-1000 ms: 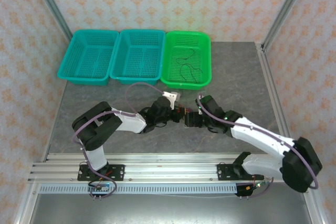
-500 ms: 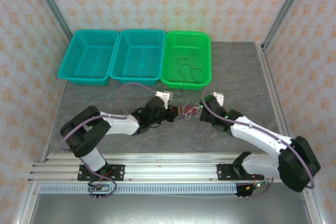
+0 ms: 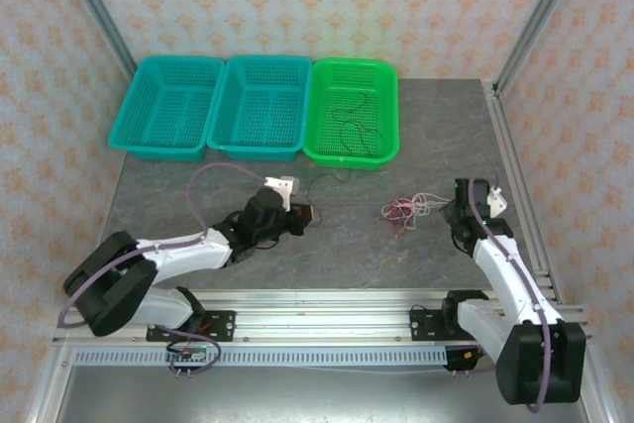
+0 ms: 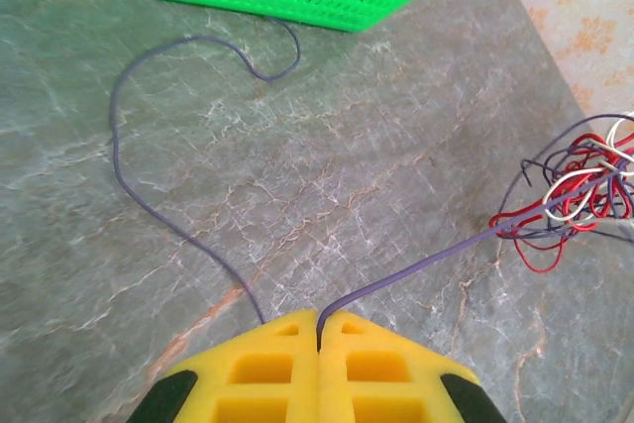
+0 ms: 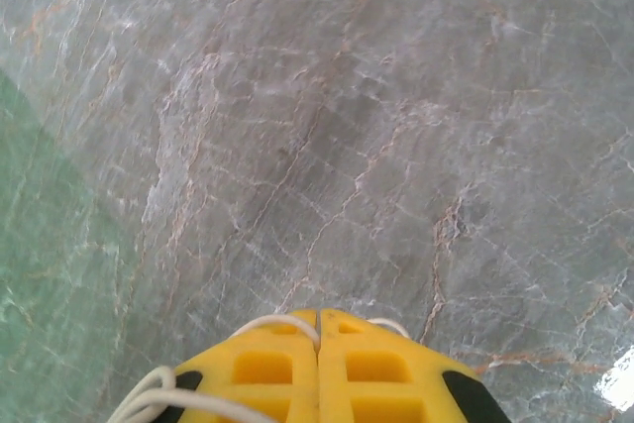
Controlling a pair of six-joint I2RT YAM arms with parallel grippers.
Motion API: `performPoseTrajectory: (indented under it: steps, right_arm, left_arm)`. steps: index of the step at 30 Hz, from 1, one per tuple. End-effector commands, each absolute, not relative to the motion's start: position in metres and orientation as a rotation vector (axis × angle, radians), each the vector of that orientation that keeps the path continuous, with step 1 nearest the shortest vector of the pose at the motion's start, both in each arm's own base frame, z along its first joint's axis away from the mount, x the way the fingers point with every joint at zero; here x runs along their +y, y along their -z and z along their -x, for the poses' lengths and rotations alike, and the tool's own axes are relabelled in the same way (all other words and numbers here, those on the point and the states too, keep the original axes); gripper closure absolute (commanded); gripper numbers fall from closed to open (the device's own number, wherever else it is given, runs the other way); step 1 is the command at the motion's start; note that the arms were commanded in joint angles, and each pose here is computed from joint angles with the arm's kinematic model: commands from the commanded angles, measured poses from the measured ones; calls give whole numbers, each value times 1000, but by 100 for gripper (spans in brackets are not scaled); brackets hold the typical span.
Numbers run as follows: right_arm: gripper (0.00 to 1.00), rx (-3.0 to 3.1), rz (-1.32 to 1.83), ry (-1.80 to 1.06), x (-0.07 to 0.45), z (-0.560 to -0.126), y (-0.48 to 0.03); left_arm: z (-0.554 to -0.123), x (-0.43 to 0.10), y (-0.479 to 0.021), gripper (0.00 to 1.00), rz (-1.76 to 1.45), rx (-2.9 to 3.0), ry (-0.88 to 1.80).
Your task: Untangle the cables
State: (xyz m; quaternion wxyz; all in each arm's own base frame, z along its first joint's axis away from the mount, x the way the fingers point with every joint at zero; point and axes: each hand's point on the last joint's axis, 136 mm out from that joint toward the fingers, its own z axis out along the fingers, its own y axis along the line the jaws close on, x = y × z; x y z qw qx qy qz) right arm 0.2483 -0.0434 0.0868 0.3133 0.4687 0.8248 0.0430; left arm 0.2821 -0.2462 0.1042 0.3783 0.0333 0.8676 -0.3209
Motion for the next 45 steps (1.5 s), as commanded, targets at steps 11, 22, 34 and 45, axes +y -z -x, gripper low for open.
performPoseTrajectory:
  steps: [11,22,34,45]
  right_arm:
    - [100,1955,-1496,-230,-93,-243,-93]
    - [80,2349,-1116,-501,1,-258,-77]
    - [45,2189,-1044,-698,19,-272,-133]
    - [39,2196,-960,-788,33,-267,-147]
  left_arm:
    - [-273,-98,-80,100,321,2266,327]
    - [-285,-161,-122,100,99,2161,712]
    - [-283,-226,-346,100,-251,1793,844]
    - [-377,-275,-483,100,-272,1527,742]
